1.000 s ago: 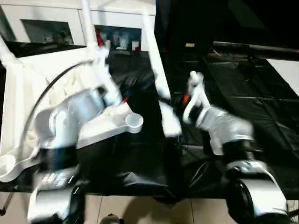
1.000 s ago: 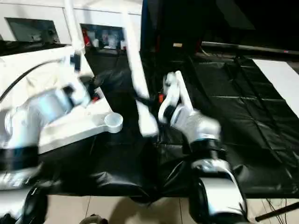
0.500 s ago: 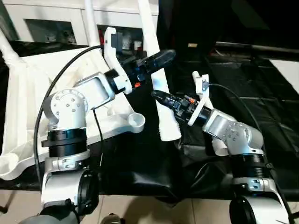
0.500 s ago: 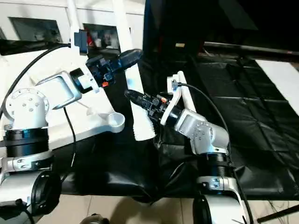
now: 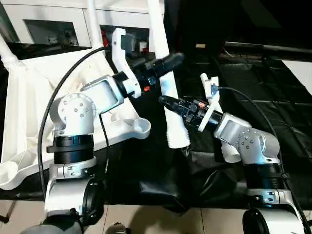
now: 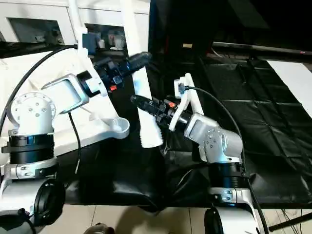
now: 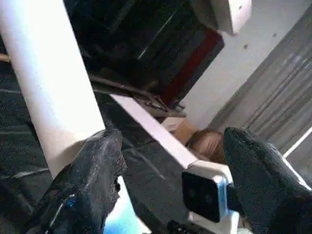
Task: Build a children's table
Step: Pick table leg
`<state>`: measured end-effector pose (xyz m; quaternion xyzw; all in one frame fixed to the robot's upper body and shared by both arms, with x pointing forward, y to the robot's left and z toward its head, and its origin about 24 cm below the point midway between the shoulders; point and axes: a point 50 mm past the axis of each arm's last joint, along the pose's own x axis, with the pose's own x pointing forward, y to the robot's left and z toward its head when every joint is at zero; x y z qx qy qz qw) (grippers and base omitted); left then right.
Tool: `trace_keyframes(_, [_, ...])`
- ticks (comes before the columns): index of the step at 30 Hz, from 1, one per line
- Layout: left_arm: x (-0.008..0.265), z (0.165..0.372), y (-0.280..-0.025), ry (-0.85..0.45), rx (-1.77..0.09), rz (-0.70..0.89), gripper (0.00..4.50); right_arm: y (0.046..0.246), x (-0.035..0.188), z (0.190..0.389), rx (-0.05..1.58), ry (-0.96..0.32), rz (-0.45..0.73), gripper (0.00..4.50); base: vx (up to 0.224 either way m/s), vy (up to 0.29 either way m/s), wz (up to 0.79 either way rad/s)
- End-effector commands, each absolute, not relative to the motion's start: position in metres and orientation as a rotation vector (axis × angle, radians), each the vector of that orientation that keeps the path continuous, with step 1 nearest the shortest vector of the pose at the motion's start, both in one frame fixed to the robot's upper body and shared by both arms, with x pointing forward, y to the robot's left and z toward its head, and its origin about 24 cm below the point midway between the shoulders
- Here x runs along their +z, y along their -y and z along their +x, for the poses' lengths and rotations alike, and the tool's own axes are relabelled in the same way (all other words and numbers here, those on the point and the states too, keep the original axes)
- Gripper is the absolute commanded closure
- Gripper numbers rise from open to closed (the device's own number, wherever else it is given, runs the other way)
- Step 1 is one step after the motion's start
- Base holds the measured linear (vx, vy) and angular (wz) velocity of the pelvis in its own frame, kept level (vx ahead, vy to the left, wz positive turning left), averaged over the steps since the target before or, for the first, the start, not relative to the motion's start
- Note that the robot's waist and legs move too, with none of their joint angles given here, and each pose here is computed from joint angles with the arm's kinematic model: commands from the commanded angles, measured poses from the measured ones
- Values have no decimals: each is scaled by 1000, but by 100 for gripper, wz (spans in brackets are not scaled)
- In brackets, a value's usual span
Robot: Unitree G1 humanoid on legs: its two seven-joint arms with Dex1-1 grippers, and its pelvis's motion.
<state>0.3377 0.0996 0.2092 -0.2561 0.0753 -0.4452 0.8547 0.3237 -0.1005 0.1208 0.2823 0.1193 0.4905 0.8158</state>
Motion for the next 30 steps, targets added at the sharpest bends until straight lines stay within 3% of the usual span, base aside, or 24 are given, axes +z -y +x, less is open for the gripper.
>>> trace_keyframes(1, [191,346,-110,-253,-836,-539,89,83,148,314,1226,-147,571,269,0,0,0])
trace_keyframes(10, [198,353,-126,-206,-795,-688,89,87,152,316,1190,-129,570,269,0,0,0])
trace_keyframes(14, [200,348,-125,-200,-850,-750,55,92,155,320,1147,-108,577,269,0,0,0])
trace_keyframes(17, [200,349,-124,-202,-842,-732,20,95,156,324,1106,-88,580,269,0,0,0])
trace_keyframes(22, [199,352,-125,-209,-815,-716,2,101,160,332,1028,-52,595,269,0,0,0])
trace_keyframes(30, [199,353,-124,-214,-814,-696,0,105,169,331,1014,6,609,270,0,0,0])
